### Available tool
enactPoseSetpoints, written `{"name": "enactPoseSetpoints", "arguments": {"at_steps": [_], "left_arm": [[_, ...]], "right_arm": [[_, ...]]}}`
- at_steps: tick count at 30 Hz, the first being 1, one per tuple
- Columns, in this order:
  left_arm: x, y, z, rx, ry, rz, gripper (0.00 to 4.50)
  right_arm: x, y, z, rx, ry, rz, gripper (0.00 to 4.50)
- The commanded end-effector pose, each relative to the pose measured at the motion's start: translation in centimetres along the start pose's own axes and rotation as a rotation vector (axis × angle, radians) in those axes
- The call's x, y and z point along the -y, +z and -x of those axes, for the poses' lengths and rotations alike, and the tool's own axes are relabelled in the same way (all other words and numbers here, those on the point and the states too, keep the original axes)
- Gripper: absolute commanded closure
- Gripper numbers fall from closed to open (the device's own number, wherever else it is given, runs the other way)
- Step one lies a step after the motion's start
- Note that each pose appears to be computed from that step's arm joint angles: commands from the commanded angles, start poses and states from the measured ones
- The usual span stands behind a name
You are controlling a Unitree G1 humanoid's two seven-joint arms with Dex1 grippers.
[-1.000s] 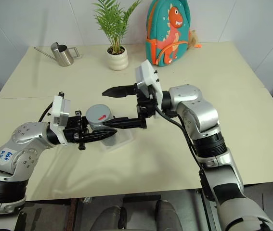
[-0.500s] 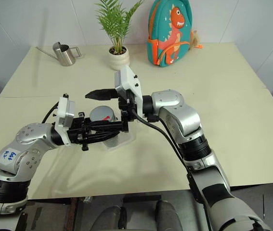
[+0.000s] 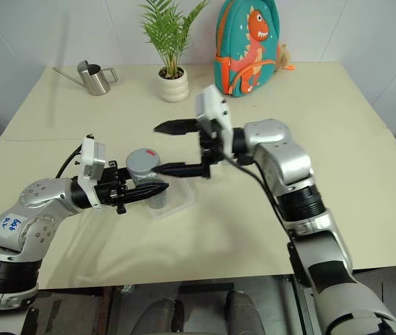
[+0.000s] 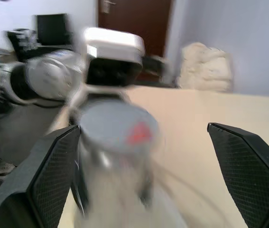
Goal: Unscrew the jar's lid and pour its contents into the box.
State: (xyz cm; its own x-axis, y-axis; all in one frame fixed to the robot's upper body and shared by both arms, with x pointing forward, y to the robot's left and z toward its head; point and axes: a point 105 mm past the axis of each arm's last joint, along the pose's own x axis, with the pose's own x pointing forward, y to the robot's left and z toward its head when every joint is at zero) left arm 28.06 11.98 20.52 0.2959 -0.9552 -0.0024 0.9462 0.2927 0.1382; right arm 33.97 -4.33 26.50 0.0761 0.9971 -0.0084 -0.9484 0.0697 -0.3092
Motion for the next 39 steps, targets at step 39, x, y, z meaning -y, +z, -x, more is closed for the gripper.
{"name": "enactPoseSetpoints", "arguments": {"at_steps": [39], "left_arm": [[0.8, 0.7, 0.1, 0.005, -0.012, -0.061, 2.6]], "right_arm": [[-4.6, 2.4, -5.9, 0.113, 0.182, -0.004, 0.03]]}}
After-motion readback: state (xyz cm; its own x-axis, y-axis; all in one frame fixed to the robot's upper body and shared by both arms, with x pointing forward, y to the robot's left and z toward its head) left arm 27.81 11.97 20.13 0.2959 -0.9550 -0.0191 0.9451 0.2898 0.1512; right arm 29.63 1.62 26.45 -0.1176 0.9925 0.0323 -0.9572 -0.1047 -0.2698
